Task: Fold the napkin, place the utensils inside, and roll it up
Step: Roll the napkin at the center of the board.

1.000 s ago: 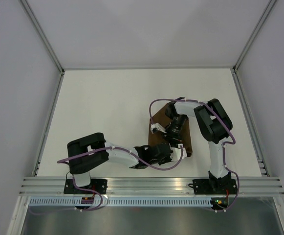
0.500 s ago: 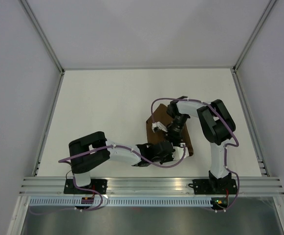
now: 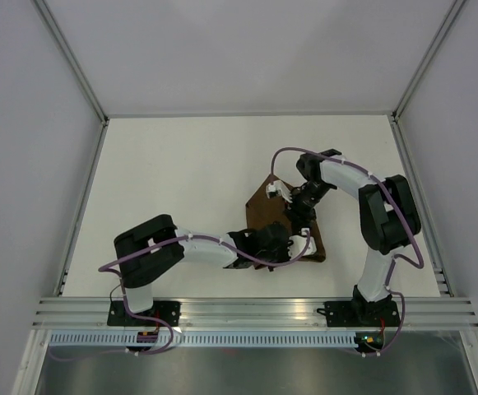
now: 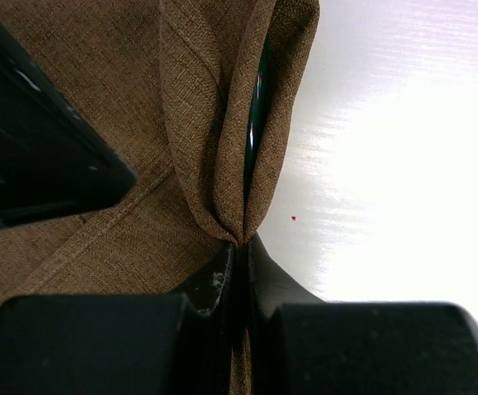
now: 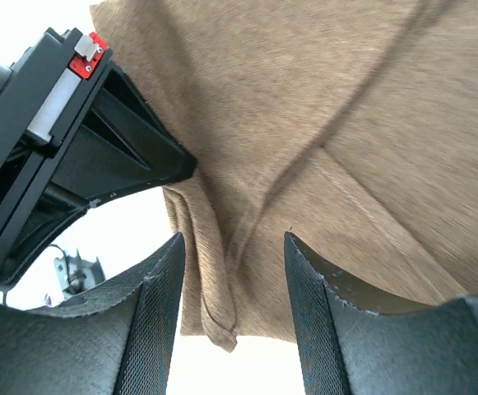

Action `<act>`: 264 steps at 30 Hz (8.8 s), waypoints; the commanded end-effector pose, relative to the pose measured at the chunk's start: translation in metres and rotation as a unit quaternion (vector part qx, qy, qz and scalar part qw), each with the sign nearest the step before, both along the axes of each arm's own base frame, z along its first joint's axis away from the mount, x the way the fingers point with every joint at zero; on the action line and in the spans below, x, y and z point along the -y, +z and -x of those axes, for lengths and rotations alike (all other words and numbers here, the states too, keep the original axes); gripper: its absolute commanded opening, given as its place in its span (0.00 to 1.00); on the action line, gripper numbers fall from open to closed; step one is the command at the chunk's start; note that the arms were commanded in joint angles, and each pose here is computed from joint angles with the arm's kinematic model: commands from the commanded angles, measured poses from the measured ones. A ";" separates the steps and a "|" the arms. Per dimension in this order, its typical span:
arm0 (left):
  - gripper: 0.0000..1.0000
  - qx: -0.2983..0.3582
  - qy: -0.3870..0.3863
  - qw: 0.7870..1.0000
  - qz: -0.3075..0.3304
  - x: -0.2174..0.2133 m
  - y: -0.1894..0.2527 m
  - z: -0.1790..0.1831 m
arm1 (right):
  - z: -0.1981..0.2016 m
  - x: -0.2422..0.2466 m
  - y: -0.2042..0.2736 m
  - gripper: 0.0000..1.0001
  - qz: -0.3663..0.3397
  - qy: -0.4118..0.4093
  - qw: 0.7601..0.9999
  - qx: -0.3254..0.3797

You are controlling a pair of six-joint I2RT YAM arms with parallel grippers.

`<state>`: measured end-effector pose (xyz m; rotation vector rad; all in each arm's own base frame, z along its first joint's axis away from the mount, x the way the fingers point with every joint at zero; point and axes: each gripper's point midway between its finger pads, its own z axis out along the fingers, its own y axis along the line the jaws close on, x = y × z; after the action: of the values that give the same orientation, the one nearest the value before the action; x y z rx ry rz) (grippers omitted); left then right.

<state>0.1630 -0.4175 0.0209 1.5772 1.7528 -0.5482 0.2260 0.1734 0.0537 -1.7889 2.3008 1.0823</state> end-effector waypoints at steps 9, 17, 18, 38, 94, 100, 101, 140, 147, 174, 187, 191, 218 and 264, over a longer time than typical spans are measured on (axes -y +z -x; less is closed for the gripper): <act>0.02 -0.156 0.012 0.988 0.011 -0.014 -0.013 0.004 | -0.052 0.011 0.057 0.58 -0.071 -0.106 0.985 0.119; 0.02 -0.238 0.011 0.971 0.011 -0.014 -0.026 0.003 | -0.057 0.029 0.064 0.58 -0.066 -0.145 0.973 0.165; 0.02 -0.245 0.014 0.969 0.012 -0.015 -0.027 0.000 | -0.058 0.031 0.065 0.58 -0.065 -0.151 0.972 0.171; 0.02 -0.434 0.031 0.900 0.018 -0.026 -0.046 -0.005 | -0.020 0.029 0.045 0.63 -0.076 -0.067 0.925 0.365; 0.13 -0.565 0.017 0.824 0.027 -0.028 -0.031 -0.011 | 0.087 -0.014 -0.071 0.27 0.009 0.177 0.937 0.301; 0.32 -0.534 0.024 0.844 0.046 -0.026 -0.004 -0.023 | 0.097 -0.012 -0.077 0.20 0.008 0.182 0.953 0.243; 0.34 -0.530 0.025 0.846 0.048 -0.026 -0.001 -0.024 | 0.098 -0.012 -0.076 0.19 0.007 0.182 0.955 0.235; 0.52 0.029 0.369 0.876 0.308 -0.172 0.164 -0.077 | 0.060 -0.017 -0.058 0.17 -0.016 0.124 0.991 -0.038; 0.53 0.086 0.286 0.927 0.229 -0.142 0.154 -0.036 | 0.054 -0.019 -0.064 0.17 -0.011 0.109 0.993 -0.049; 0.59 0.153 0.072 0.985 0.022 -0.001 0.016 0.016 | 0.051 -0.017 -0.072 0.17 -0.007 0.093 0.992 -0.087; 0.18 0.089 0.043 0.995 -0.023 -0.016 -0.018 0.020 | 0.053 -0.016 -0.068 0.18 -0.017 0.094 0.989 -0.115; 0.08 0.038 0.024 0.998 -0.037 -0.021 -0.027 0.029 | 0.047 -0.020 -0.059 0.26 -0.027 0.089 0.990 -0.104; 0.02 -0.401 0.023 0.915 -0.027 -0.029 -0.032 0.025 | -0.029 0.038 0.051 0.57 -0.146 -0.106 0.948 0.260; 0.50 -0.439 0.115 0.889 0.057 -0.024 0.034 -0.039 | 0.067 -0.009 -0.055 0.14 -0.077 0.050 0.989 0.114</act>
<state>0.1837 -0.3923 0.0306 1.1255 2.4910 -1.4840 0.1797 0.1937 0.0130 -1.8328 1.8974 0.8572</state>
